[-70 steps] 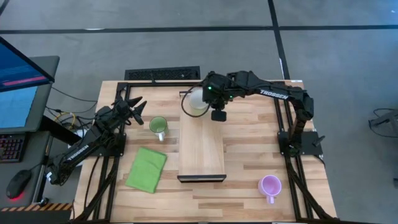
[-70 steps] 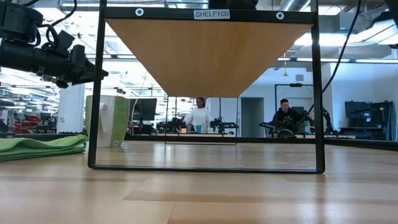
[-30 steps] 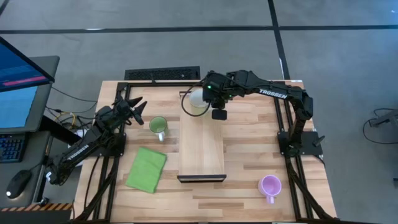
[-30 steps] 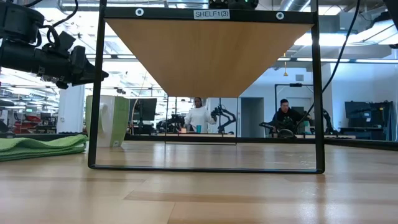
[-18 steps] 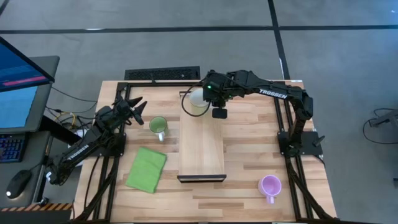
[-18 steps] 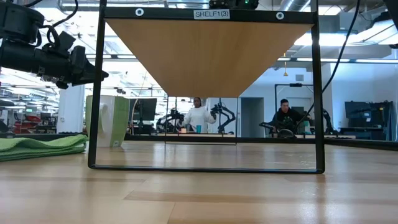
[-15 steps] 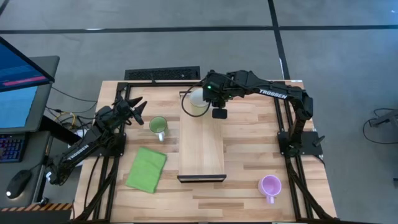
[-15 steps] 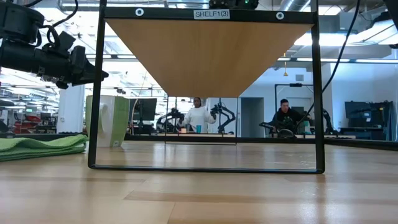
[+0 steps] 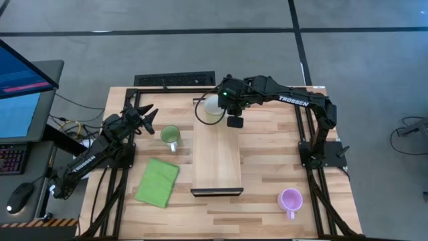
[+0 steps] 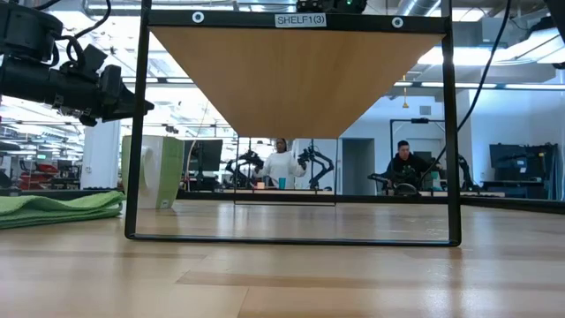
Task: Stack small to large cups/mugs on shelf
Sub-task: Put the light green mug on the shelf
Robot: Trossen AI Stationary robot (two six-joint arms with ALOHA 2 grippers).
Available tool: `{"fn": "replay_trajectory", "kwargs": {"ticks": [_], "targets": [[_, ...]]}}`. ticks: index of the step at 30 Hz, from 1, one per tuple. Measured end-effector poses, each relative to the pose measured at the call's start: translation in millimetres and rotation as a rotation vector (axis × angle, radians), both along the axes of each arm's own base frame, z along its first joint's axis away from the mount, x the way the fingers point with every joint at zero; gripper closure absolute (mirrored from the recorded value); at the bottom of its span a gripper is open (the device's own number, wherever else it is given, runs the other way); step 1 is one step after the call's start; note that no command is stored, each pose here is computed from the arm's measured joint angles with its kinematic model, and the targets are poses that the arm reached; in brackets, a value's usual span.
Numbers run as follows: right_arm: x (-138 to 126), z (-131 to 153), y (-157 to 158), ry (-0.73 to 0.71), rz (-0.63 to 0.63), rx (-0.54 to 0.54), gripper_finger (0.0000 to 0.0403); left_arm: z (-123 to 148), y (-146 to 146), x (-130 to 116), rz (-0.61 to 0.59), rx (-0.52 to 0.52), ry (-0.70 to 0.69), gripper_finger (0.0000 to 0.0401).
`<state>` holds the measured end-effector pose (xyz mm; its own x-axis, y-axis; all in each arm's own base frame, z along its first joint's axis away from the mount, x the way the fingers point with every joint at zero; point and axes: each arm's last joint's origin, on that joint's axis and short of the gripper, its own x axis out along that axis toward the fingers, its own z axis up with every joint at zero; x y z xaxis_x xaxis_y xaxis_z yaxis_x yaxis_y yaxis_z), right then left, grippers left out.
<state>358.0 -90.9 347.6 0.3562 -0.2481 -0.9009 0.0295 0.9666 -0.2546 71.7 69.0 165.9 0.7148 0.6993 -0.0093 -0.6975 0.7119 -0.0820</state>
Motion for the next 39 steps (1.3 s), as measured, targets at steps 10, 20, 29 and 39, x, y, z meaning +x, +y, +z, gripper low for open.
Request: {"fn": "replay_trajectory", "kwargs": {"ticks": [10,20,29,39], "targets": [[0.0,-0.1,0.0,0.0,0.0,0.001,0.0275,0.0,0.0,0.0,0.0,0.0,0.0,0.0243],[2.5,-0.2,10.1,0.002,0.033,-0.001,0.016,0.0,0.0,0.0,0.0,0.0,0.0,0.0243],[-0.6,-0.3,10.1,0.028,0.031,-0.003,0.0127,0.0,0.0,0.0,0.0,0.0,0.0,0.0243],[-4.2,-1.2,9.6,0.06,0.003,-0.002,0.0127,0.0,0.0,0.0,0.0,0.0,-0.001,0.0243]]}}
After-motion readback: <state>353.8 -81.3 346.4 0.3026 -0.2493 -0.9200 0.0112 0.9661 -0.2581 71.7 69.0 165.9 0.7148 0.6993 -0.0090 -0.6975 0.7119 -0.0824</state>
